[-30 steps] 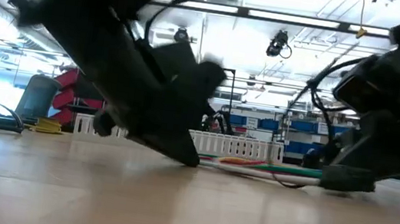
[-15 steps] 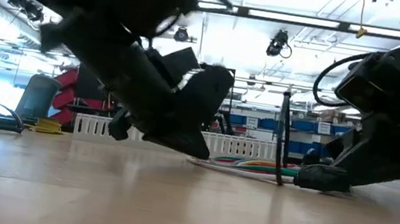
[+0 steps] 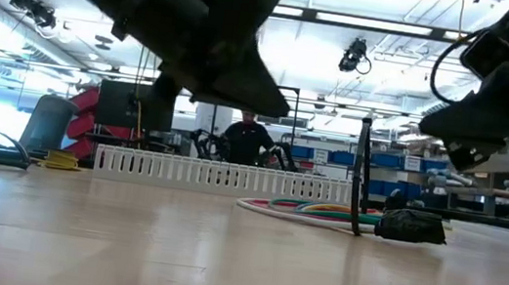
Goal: Ziptie cables
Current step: Insert zip tie on the cable wire
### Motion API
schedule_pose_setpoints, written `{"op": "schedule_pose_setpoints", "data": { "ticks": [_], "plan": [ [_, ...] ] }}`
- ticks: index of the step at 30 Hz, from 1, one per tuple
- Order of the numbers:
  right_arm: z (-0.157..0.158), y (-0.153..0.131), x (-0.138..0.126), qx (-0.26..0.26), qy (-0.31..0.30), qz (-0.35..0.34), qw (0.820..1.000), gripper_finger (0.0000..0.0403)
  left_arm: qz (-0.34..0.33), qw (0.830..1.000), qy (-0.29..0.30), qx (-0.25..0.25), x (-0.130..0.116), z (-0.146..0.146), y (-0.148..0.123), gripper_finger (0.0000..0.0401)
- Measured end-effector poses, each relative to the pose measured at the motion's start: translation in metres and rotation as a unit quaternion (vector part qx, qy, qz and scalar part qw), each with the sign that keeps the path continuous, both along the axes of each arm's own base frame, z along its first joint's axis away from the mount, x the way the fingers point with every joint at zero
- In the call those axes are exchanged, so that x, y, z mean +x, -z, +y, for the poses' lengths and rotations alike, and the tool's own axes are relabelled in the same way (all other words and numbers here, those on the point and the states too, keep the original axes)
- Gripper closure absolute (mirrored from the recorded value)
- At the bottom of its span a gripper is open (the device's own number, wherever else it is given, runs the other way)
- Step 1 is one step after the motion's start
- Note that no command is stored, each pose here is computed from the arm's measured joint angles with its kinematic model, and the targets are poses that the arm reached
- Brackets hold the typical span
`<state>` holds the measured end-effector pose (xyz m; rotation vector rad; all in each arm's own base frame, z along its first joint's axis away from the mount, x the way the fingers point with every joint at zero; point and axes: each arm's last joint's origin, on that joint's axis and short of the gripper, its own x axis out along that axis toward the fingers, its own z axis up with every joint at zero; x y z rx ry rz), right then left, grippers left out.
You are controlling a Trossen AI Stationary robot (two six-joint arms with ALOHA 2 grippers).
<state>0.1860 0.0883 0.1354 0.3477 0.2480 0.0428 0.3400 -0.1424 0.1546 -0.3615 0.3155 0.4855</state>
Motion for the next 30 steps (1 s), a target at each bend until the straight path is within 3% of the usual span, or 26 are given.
{"op": "schedule_pose_setpoints", "data": {
  "ticks": [4,15,23,27,30],
  "plan": [
    [-0.007,-0.002,-0.010,0.001,0.003,-0.012,1.000,0.0402,-0.035,0.998,0.048,-0.030,0.007,-0.005,-0.002,0.0401],
    [-0.018,-0.004,-0.001,-0.016,-0.003,-0.018,1.000,0.0388,-0.088,0.994,0.057,-0.043,0.013,-0.008,-0.007,0.0399],
    [-0.023,-0.004,0.015,-0.001,-0.023,-0.011,1.000,0.0358,-0.092,0.992,0.062,-0.057,0.014,-0.008,-0.007,0.0354],
    [-0.022,-0.004,0.026,-0.001,-0.021,-0.006,1.000,0.0351,-0.090,0.993,0.066,-0.036,0.015,-0.005,-0.008,0.0329],
    [-0.023,-0.001,0.032,-0.002,-0.018,0.002,1.000,0.0351,-0.071,0.993,0.087,0.022,0.016,-0.004,-0.008,0.0318]
  ]
}}
